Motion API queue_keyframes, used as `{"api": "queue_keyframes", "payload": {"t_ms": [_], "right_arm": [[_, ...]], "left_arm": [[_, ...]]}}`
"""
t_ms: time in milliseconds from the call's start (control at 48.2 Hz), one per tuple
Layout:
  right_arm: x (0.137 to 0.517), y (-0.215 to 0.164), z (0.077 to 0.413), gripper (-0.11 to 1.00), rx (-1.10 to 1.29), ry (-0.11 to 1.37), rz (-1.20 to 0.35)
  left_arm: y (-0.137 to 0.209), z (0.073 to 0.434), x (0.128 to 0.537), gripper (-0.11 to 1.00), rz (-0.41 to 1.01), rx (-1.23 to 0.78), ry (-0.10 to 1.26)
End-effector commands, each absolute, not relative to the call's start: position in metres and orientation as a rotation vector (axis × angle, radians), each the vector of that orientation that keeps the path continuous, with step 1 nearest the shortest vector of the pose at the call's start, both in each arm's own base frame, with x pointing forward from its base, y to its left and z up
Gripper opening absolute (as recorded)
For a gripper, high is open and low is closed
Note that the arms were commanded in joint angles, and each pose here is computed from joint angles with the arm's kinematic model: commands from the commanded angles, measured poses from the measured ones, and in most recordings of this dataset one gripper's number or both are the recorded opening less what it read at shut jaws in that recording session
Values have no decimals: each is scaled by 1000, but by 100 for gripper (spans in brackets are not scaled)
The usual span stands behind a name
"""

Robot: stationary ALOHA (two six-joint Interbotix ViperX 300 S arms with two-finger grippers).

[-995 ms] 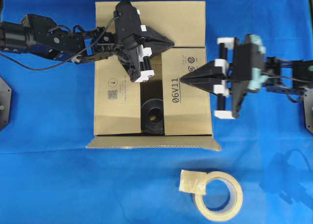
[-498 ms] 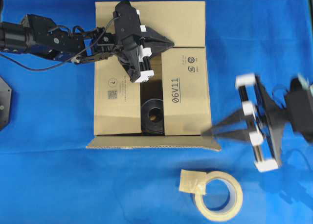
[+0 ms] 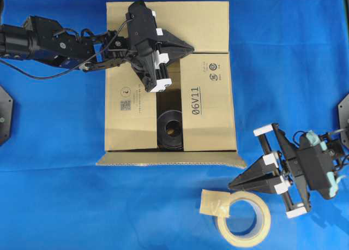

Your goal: Close the cardboard box.

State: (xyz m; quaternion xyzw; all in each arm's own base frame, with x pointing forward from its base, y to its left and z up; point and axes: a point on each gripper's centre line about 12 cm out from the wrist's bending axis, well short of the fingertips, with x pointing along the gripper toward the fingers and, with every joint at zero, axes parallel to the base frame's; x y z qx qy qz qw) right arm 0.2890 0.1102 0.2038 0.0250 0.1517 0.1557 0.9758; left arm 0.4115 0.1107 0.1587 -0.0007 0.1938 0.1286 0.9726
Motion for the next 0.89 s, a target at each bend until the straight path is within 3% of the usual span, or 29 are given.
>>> {"api": "queue_keyframes", "payload": {"t_ms": [0,249,498,684,871], "right_arm": [[290,110,209,0,62,264,311],[293,104,213,0,59,239,292],[302,56,215,0,79,230,137],[307,19,206,0,105,286,11],[311,9,186,0,138,368,-39]], "left_arm": [[112,166,411,0,263,0,374],[112,167,412,0,264,-1,373],[110,166,412,0,259,-1,374],[108,166,412,0,255,-1,374],[108,167,413,0,254,-2,372]]}}
